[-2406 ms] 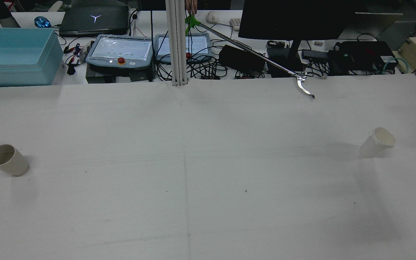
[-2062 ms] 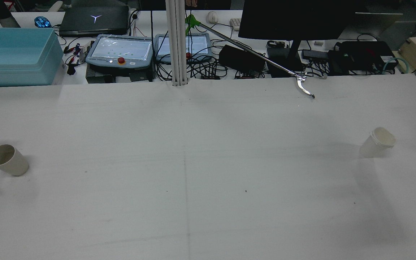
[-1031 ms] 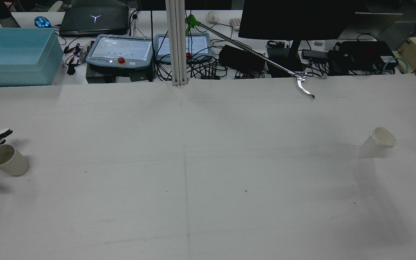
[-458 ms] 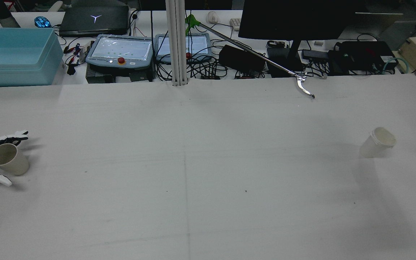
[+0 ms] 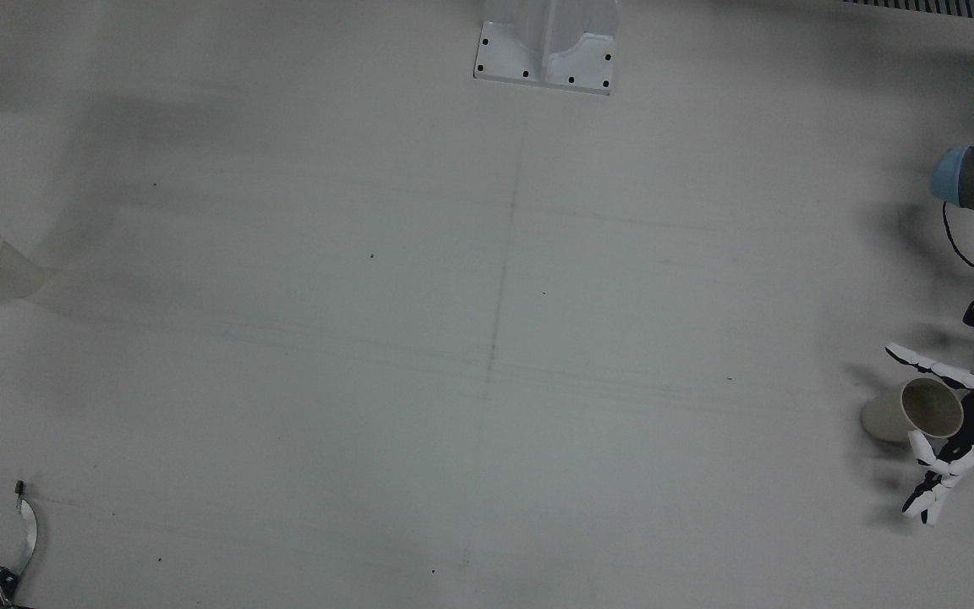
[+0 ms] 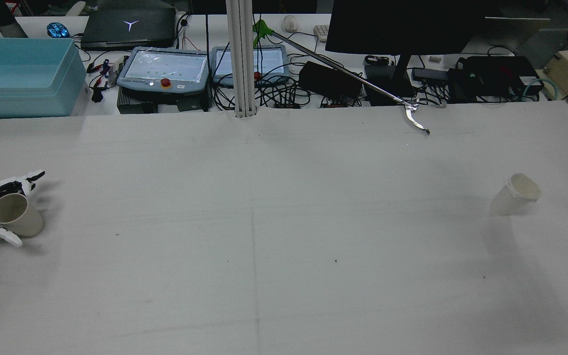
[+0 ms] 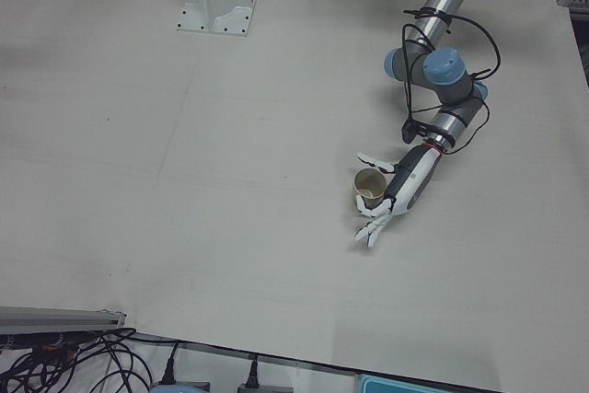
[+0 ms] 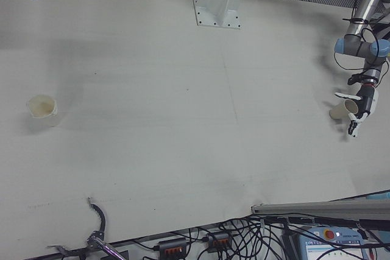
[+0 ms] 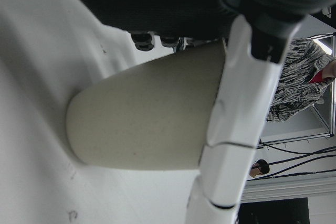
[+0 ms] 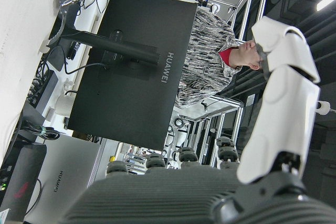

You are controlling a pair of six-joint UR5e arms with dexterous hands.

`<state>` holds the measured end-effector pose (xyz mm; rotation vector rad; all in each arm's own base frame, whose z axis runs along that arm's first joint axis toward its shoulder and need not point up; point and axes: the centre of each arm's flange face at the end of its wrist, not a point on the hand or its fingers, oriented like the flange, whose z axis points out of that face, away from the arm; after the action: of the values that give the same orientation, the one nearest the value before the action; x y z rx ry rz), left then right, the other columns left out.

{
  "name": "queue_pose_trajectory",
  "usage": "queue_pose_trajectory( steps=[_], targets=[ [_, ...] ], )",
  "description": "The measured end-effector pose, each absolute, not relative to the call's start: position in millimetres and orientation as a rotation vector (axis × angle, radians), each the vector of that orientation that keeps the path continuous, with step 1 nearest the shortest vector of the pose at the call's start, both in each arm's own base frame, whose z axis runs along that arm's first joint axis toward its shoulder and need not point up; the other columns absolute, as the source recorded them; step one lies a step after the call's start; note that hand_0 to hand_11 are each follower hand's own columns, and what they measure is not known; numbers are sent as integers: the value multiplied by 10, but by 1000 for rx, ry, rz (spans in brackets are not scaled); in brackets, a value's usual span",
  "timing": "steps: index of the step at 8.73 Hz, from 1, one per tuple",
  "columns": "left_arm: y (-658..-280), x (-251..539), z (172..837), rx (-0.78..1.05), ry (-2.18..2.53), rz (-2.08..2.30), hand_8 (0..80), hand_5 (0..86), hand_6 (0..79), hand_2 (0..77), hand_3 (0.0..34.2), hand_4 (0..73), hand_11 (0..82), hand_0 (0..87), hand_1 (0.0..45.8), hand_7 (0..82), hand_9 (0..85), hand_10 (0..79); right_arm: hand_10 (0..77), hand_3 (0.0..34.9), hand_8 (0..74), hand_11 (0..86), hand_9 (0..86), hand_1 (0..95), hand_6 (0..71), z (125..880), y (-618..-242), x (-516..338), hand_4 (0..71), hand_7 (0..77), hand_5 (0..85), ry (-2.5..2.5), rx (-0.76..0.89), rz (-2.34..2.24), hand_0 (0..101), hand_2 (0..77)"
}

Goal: Pour water
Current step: 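Lift the cup with the left hand off the table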

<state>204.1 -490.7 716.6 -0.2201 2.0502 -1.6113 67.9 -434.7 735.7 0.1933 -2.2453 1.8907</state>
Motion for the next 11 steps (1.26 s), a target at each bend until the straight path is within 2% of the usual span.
queue_pose_trajectory(
  steps=[1,2,3,5,6,7,10,11],
  targets=[
    [-4900,2058,7164,-230,2045,-1622,11,611,93,5,3,229,55,795,300,82,11,22,0,129,16,5,38,224,76,7361,-4345,682,5,16,55,-2246,192,1893,501,251],
    [-4894,2067,7163,-240,2039,-1632,11,605,109,5,3,224,82,795,300,104,11,33,0,129,16,5,38,224,76,7362,-4344,692,16,16,55,-2249,192,1895,501,245],
    [-4892,2072,7148,-249,2037,-1640,11,605,109,5,2,224,93,795,349,104,11,33,0,129,16,5,38,224,76,7356,-4344,709,16,16,55,-2255,195,1895,501,245],
    [-4892,2074,6989,-299,2030,-1681,16,605,109,27,2,224,104,799,355,104,11,33,0,129,16,5,38,235,76,7332,-4341,767,0,16,49,-2277,189,1899,501,245],
    [-4895,2074,6805,-322,2033,-1695,16,605,109,169,2,224,104,797,333,104,11,33,0,129,16,5,38,235,76,7347,-4318,770,0,16,49,-2281,169,1891,510,251],
    [-4897,2077,6583,-345,2042,-1702,16,605,109,224,2,218,98,800,316,93,11,33,0,129,16,5,38,235,76,7420,-4279,751,0,16,49,-2265,139,1881,510,251],
    [-4844,2038,5838,-403,2073,-1710,16,605,109,235,2,218,93,802,316,93,11,33,0,130,16,5,49,273,82,8240,-4100,676,0,11,71,-2196,104,1861,527,273],
    [-4815,2014,5650,-417,2083,-1711,16,605,109,235,2,218,93,802,316,93,11,33,0,130,27,5,49,311,93,8627,-4114,593,0,5,82,-2171,94,1851,538,305]
  ],
)
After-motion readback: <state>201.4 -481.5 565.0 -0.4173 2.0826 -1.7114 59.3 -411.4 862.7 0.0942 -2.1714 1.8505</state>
